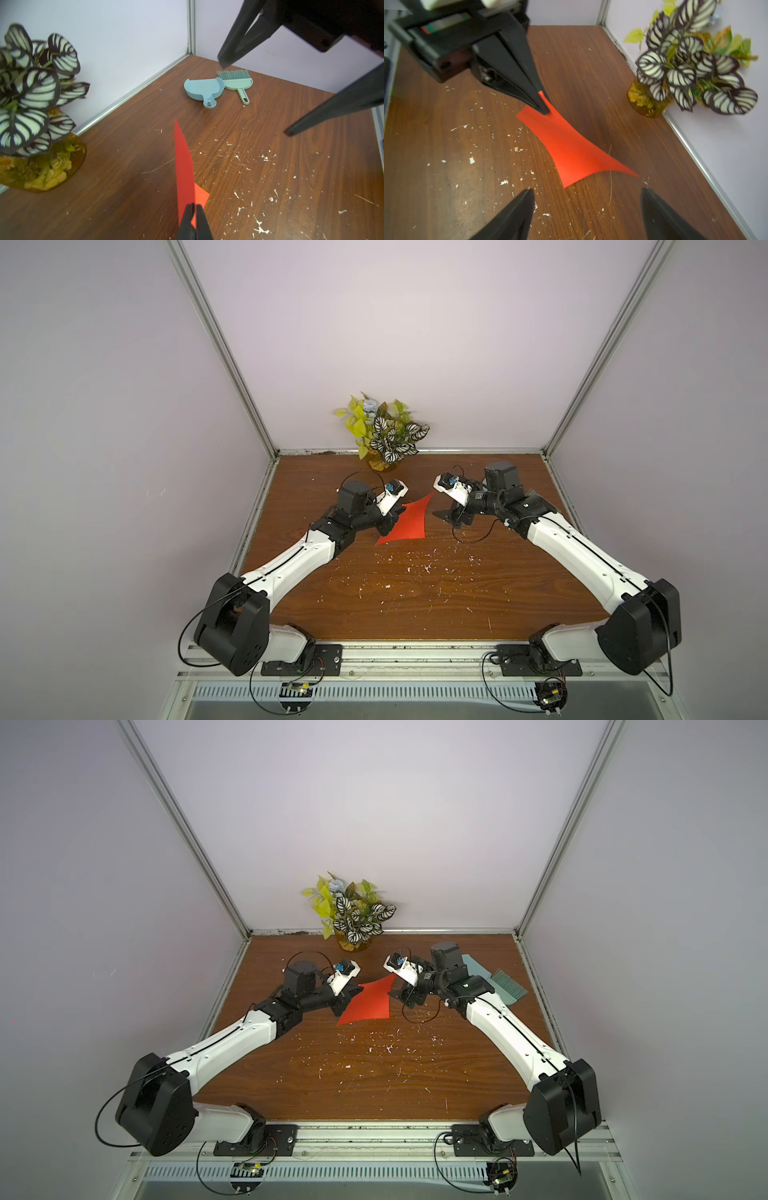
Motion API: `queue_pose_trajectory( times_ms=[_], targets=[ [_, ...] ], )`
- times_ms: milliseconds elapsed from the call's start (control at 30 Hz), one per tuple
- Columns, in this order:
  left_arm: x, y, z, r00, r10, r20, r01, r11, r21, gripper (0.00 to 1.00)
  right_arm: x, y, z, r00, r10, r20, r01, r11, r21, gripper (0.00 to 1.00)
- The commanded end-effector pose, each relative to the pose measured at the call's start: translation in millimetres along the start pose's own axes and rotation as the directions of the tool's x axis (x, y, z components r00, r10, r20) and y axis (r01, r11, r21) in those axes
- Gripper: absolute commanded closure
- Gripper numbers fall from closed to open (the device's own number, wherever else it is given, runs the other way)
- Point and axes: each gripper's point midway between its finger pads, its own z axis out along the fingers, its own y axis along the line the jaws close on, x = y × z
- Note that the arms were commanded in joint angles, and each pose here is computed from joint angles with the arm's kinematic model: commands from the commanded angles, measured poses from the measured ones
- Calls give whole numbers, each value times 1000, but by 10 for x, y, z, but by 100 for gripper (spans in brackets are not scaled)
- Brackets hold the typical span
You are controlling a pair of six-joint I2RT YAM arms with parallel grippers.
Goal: Fold the square paper diagonally
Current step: Pick up the paper from the center of the board.
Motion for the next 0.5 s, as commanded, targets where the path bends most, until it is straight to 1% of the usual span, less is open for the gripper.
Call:
queue_pose_trajectory(
  times_ms=[0,100,200,333,467],
  targets=[
    [-219,-58,-69,994,112,22,-112,994,0,100,-288,180,-36,979,-169,114,178,981,-74,15],
    [-313,-117,-105,989,140,45,-141,990,9,100,-302,238,9,976,-190,105,200,974,-107,16],
    [-382,-172,-152,984,162,78,-164,986,20,100,-282,266,66,975,-206,82,215,970,-116,22],
    [-462,-245,-220,975,191,117,-197,980,41,100,-280,292,114,973,-218,69,225,966,-126,36],
    [-532,-333,-279,963,223,149,-235,970,69,100,-303,282,138,969,-238,64,244,963,-117,43]
  ],
)
